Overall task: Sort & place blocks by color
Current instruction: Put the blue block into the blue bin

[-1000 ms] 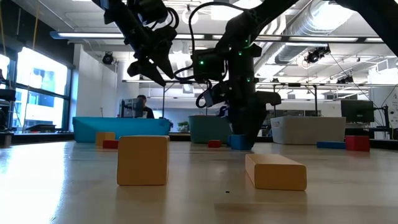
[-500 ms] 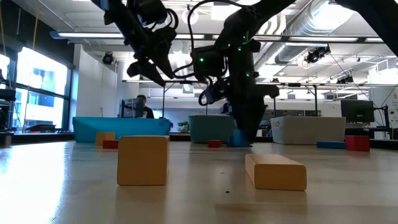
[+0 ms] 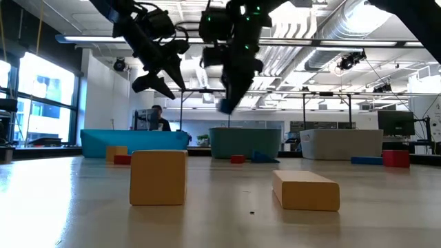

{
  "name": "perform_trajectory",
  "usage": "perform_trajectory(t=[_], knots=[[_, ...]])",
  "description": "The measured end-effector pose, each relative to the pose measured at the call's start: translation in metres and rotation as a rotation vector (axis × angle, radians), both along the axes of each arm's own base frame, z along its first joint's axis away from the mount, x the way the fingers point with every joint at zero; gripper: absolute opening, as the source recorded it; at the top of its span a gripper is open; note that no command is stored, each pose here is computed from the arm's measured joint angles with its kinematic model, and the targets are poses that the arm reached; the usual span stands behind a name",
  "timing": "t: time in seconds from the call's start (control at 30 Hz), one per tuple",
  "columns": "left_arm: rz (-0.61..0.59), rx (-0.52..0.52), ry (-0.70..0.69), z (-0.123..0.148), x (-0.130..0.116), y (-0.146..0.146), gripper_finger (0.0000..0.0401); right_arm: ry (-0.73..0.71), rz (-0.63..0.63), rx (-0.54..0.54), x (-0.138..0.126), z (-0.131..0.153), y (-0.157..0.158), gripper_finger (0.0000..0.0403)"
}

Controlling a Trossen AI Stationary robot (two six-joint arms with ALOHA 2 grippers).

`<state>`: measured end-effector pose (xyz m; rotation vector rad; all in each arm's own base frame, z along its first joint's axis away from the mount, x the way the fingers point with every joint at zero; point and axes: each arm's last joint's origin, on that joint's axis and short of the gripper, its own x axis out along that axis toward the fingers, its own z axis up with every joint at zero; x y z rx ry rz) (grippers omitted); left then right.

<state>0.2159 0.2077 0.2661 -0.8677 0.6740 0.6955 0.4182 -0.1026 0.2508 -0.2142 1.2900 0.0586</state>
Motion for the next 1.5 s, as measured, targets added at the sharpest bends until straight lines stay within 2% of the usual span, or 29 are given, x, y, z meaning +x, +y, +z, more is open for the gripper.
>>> perform_trajectory(t=[0.2,0.43,0.77,1.03,1.3,1.5], knots=[[0.013,-0.037,-0.096,0.003,-0.015,0.017,0.0195,-0.173,-0.060,-0.048,0.006,0.036,-0.026,0.0103],[-0.009,-0.014,-0.238,0.011,-0.028,0.036,0.0195,-0.342,-0.154,-0.050,0.008,0.059,-0.054,0.0103],[-0.077,0.126,-0.268,0.017,-0.041,0.050,0.0195,-0.548,-0.371,0.108,0.006,0.069,-0.090,0.0103],[-0.169,0.245,-0.321,0.023,-0.046,0.058,0.0195,-0.655,-0.497,0.299,0.002,0.075,-0.109,0.0103],[-0.259,0.292,-0.417,0.030,-0.056,0.065,0.0195,-0.711,-0.582,0.418,0.003,0.076,-0.119,0.0103],[-0.316,0.273,-0.480,0.031,-0.065,0.068,0.0195,-0.747,-0.591,0.498,0.011,0.070,-0.122,0.0103]])
